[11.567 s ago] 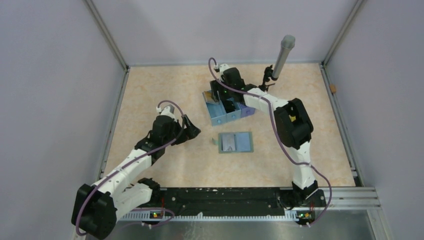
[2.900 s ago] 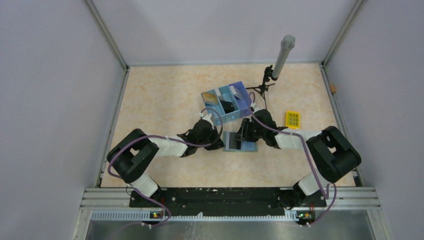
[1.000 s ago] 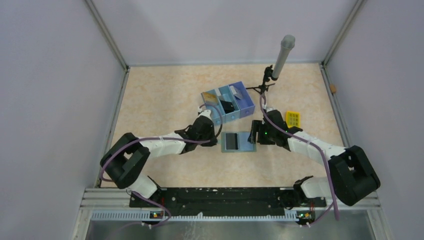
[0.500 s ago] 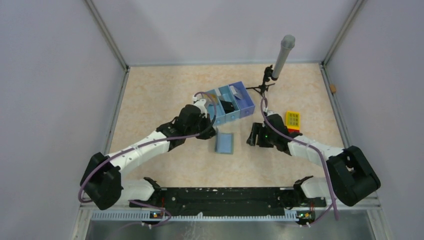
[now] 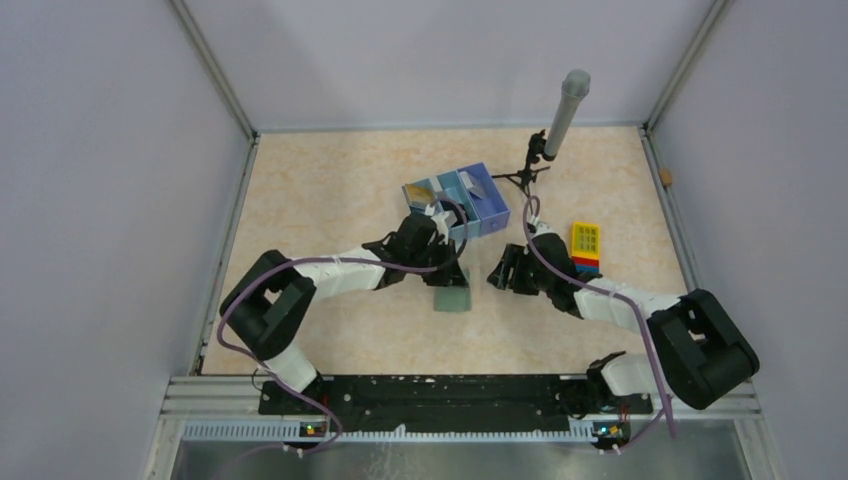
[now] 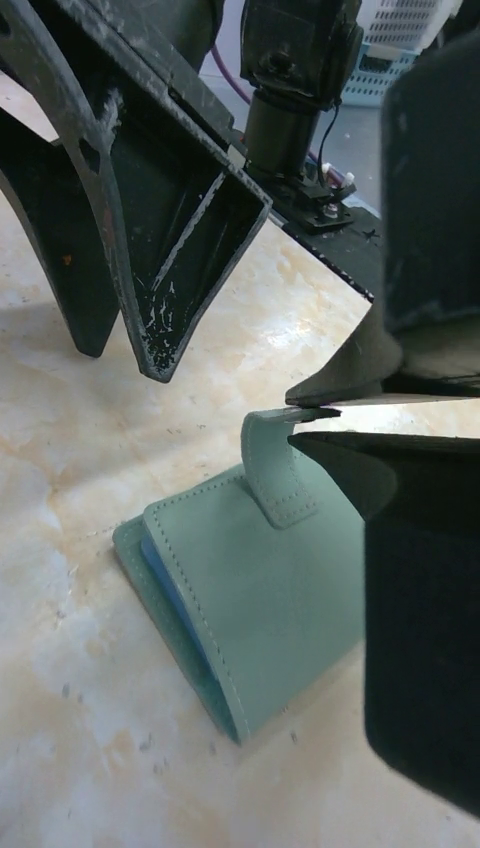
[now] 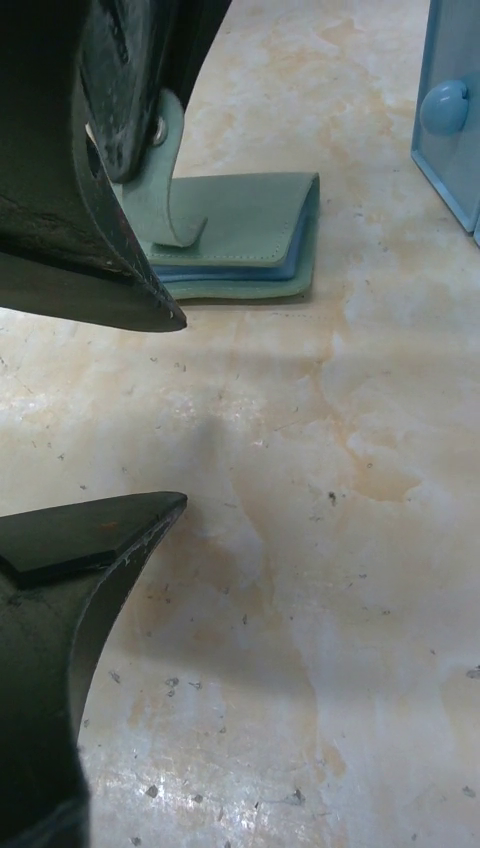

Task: Put the credit cards into the card holder
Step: Close the card holder at the center of the board.

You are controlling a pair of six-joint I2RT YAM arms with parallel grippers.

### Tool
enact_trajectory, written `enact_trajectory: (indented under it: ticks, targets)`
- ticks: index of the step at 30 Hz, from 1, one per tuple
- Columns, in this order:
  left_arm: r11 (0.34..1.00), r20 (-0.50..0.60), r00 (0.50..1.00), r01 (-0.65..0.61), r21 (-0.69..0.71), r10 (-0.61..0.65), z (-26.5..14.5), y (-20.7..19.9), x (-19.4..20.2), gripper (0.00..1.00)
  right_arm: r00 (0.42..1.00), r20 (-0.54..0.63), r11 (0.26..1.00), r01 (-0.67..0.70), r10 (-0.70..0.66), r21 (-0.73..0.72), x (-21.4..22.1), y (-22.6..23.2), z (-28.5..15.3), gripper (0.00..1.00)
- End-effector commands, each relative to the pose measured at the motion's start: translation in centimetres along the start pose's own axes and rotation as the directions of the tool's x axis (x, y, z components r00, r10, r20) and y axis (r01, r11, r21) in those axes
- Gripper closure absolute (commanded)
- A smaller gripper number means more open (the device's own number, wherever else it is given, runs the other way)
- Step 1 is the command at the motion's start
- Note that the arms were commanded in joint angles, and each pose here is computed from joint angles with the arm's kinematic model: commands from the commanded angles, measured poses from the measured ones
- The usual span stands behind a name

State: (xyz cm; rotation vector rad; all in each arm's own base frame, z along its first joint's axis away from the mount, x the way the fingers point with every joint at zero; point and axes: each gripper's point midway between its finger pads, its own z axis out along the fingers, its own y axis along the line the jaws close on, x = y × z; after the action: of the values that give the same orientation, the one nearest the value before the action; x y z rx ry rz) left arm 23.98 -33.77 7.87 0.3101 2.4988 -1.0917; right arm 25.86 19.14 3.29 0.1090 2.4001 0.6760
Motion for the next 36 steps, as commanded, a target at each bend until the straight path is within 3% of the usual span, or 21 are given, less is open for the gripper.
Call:
enact_trajectory:
  ticks: [1,4,7,12,21,29,36]
  targets:
    - [0.996,0.044,0.999,-0.007,0.093,0.003,0.8,-2.2,-1.3,0.72,1.000,-0.010,1.000,-0.008,0.008,0.003,0.8,-0.2,-0.2,0.39]
    - [0.996,0.078,0.997,-0.035,0.087,0.028,-0.3,-2.4,-1.6,0.41,1.000,0.012,0.999,0.011,-0.011,-0.032,0.3,0.5,-0.8,0.37]
    - [0.995,0.139,0.988,-0.080,0.059,0.071,-2.9,-3.3,-2.7,0.23,0.999,0.040,0.995,0.036,-0.032,-0.097,-0.4,2.0,-1.7,0.35]
    - [0.997,0.202,0.977,-0.066,-0.035,0.071,-6.1,-2.0,-2.8,0.15,0.997,0.065,0.979,0.059,-0.047,-0.198,-1.4,5.1,-3.1,0.35]
    - [0.991,0.256,0.965,0.081,-0.104,-0.052,-7.5,2.3,-1.0,0.18,0.995,0.097,0.968,0.052,-0.029,-0.245,-1.9,8.3,-3.9,0.34]
    - [0.989,0.214,0.968,0.144,-0.046,-0.131,-4.7,3.0,0.0,0.52,0.971,0.223,0.983,-0.047,0.087,-0.177,-3.5,6.5,-5.7,0.35]
    - [0.988,0.155,0.979,0.144,-0.060,-0.134,-2.3,4.1,0.6,0.62,0.988,0.148,0.969,-0.010,0.048,-0.245,-1.7,8.4,-5.5,0.35]
